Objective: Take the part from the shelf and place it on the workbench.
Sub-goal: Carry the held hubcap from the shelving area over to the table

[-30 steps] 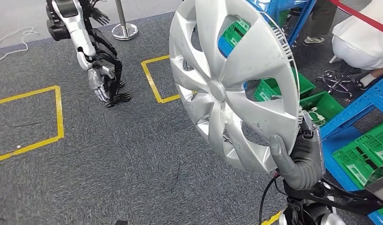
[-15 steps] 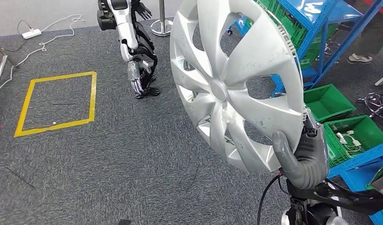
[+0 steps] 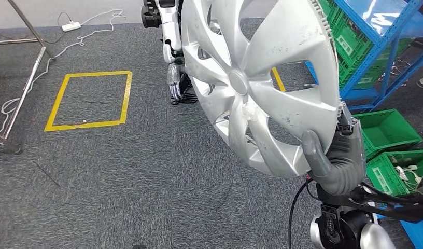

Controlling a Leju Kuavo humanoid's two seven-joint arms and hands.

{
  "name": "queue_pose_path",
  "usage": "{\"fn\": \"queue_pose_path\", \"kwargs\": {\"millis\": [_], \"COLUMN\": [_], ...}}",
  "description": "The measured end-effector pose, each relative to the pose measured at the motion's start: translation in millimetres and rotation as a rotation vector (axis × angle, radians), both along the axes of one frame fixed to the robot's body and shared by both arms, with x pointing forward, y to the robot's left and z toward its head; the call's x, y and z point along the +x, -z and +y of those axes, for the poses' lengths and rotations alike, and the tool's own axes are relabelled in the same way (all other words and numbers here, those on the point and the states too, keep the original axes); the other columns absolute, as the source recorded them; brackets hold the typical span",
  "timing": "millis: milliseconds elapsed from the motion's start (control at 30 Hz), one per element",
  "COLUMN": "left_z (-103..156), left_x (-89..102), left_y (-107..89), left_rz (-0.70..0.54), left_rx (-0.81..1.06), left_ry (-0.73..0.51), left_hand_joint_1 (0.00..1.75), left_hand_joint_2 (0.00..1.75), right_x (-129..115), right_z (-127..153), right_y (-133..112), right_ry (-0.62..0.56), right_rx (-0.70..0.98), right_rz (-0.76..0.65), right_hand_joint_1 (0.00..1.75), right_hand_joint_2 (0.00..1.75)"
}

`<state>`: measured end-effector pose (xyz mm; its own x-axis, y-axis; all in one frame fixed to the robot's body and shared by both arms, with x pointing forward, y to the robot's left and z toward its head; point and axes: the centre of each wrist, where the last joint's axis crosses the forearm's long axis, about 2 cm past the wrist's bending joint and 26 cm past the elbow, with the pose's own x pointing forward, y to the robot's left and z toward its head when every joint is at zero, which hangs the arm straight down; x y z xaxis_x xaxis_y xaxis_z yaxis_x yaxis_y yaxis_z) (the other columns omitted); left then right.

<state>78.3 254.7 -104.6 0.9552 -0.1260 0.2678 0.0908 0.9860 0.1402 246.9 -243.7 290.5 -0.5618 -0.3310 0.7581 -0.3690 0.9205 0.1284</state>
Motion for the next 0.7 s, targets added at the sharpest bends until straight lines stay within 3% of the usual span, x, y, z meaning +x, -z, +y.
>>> {"fn": "queue_pose_path", "kwargs": {"millis": [700], "left_z": [-3.3], "left_x": [-0.1], "left_y": [-0.2], "left_rz": [-0.003], "left_rx": [-0.004], "left_ry": [-0.007], "left_hand_joint_1": [0.00], "left_hand_joint_2": [1.75], "right_x": [1.3], "right_z": [2.5], "right_y": [2.0], "right_ry": [-0.028], "right_rx": [-0.009], "right_rz": [0.008], "right_hand_joint_1": [1.75], "right_hand_joint_2": [1.75]}}
